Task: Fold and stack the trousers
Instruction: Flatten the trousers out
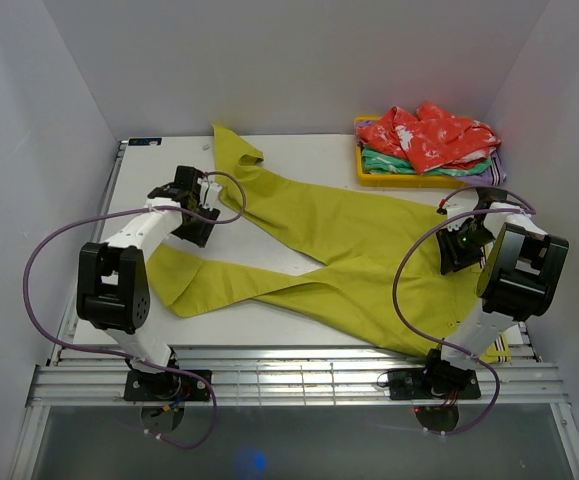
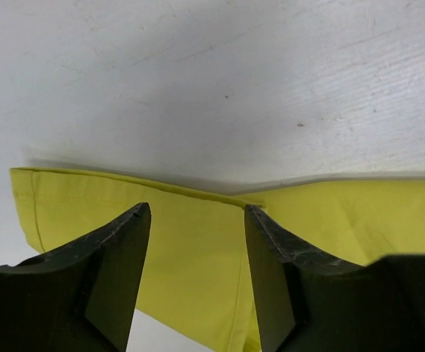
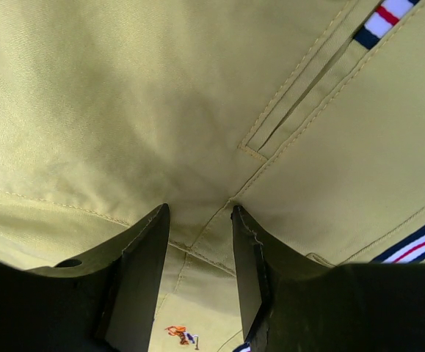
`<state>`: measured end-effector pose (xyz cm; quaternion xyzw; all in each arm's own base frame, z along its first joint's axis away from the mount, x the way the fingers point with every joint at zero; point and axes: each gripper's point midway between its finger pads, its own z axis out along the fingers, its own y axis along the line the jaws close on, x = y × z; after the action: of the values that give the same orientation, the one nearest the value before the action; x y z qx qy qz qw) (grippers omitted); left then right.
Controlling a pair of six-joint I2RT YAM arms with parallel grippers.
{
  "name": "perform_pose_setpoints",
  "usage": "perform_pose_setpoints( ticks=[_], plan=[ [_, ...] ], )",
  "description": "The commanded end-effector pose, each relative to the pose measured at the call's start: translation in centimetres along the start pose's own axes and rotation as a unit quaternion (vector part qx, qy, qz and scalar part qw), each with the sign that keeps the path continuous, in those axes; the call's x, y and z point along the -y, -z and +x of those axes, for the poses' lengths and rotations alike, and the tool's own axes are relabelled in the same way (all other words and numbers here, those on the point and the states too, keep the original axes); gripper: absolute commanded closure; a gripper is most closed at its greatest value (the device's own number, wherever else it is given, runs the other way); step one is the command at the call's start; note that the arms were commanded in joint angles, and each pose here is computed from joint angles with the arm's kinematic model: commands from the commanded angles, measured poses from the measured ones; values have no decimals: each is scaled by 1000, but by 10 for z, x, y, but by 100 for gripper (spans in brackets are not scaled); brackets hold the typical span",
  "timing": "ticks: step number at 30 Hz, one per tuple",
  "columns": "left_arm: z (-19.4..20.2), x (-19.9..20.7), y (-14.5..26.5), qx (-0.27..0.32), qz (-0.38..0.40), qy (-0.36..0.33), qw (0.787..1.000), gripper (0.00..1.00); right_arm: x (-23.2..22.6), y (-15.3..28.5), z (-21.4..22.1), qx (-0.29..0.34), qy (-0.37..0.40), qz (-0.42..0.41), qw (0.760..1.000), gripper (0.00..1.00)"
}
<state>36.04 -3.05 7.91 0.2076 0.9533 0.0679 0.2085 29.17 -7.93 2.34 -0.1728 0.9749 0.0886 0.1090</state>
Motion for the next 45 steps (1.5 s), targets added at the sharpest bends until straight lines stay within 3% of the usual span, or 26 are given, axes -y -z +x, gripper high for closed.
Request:
perform_pose_setpoints(
  ticks=[1,11,15,18,19,22,23,25,27,31,32,36,39,42,45],
  plan=[
    [3,14,13,-1,23,8,1000,35,8,1,-7,7,12,13,1000,54],
    [38,36,-15,-58,25,4,998,34,10,-6,-2,-4,7,13,1000,54],
    [44,29,-22,-71,-4,4,997,41,14,-9,-1,-8,7,19,1000,54],
    [36,20,-18,-58,-22,5,998,52,17,-10,0,-13,8,25,1000,54],
    [29,17,-15,-49,-27,6,998,61,18,-11,-1,-12,10,28,999,54],
    [14,8,-5,-28,-41,6,999,75,22,-13,-1,-14,12,36,999,54],
    [12,5,-4,-26,-45,3,999,86,23,-13,1,-17,13,37,999,54],
    [6,0,0,-16,-52,2,999,100,25,-14,1,-18,14,41,999,54],
    [-8,-9,8,3,-57,6,998,100,27,-15,2,-20,17,47,999,54],
    [-64,-30,52,96,-65,18,993,100,36,-14,1,-22,26,68,997,54],
    [-93,-44,83,146,-73,28,986,100,40,-13,2,-27,28,75,996,54],
    [-133,-74,167,243,-86,64,964,100,51,-11,0,-32,33,98,994,54],
    [-122,-92,215,283,-91,97,950,100,61,-8,-1,-36,36,118,992,53],
    [-86,-117,253,316,-118,134,932,100,67,-6,-3,-37,37,130,990,53],
    [-38,-131,252,302,-143,155,930,100,71,-4,-4,-37,39,139,989,53]
  ],
)
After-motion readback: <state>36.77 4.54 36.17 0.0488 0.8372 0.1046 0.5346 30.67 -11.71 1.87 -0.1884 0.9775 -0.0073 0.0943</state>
